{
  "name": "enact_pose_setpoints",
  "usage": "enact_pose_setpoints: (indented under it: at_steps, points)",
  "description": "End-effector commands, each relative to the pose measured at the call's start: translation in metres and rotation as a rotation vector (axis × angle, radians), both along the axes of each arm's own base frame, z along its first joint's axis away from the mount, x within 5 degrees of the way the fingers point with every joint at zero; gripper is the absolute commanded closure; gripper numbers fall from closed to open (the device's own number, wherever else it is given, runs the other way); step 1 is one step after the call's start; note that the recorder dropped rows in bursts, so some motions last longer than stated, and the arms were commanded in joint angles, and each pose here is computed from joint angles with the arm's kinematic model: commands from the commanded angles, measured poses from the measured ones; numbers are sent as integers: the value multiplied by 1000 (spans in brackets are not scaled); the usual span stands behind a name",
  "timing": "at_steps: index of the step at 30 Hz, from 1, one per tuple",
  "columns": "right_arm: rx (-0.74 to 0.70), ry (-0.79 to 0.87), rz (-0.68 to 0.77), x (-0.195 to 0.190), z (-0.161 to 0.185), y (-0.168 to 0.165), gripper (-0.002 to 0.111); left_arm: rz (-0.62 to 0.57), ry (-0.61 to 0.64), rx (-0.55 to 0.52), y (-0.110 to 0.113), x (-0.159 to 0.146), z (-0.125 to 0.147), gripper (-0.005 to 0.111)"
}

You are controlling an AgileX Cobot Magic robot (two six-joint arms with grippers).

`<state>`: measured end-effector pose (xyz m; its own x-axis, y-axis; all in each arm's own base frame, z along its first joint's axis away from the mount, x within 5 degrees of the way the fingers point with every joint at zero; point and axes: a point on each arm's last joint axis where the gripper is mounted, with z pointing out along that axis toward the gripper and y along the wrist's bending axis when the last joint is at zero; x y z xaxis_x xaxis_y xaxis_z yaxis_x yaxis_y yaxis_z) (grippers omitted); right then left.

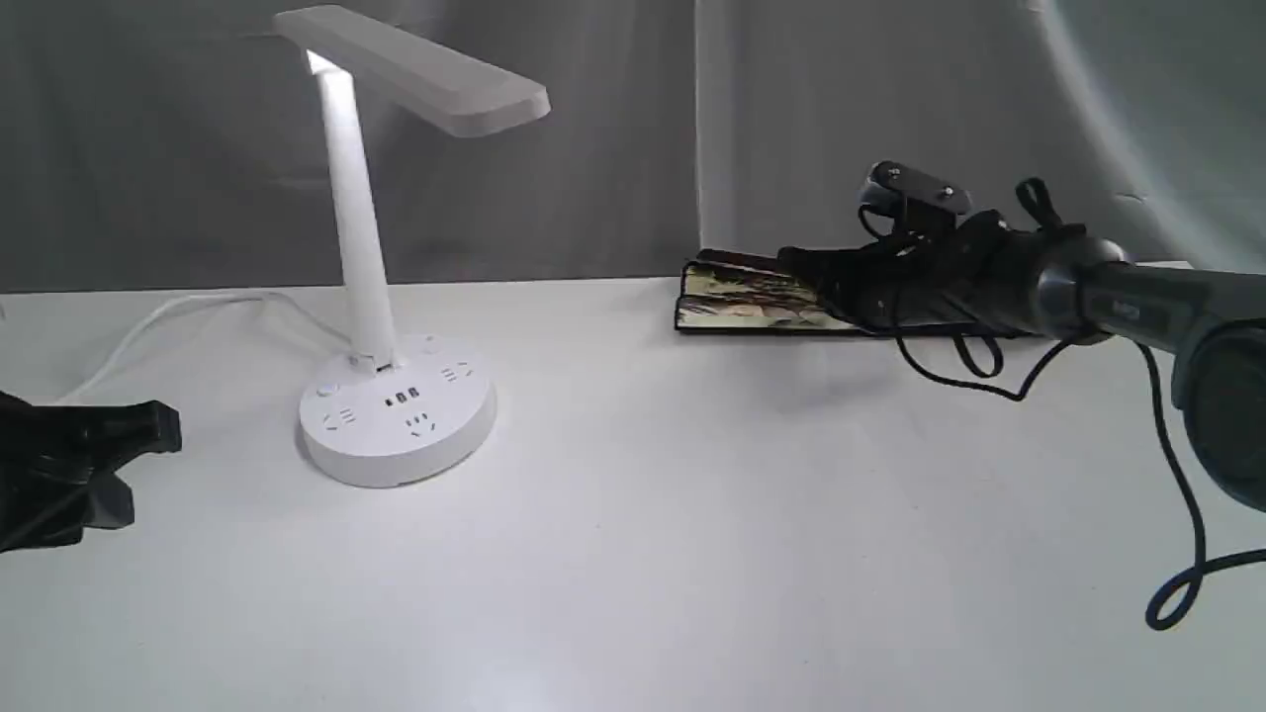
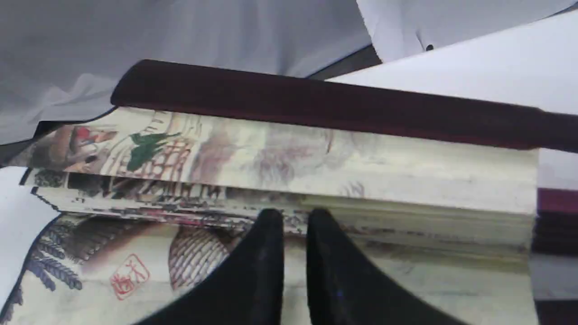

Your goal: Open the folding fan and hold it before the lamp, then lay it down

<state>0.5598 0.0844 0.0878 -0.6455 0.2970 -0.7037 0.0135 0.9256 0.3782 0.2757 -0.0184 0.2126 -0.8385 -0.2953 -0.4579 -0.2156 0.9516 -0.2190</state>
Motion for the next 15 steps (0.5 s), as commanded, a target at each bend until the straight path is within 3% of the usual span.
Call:
enact_pose_setpoints:
  at_steps: [1,8,15]
  points:
    - [-9,-11,1,0,0,2,98,5,-6,-12,-2,1,2,79]
    - [12,88,43,-6,-16,5,98,4,-6,-11,-2,1,2,79]
    - [17,132,91,-10,-11,8,98,4,-6,-11,-2,1,2,79]
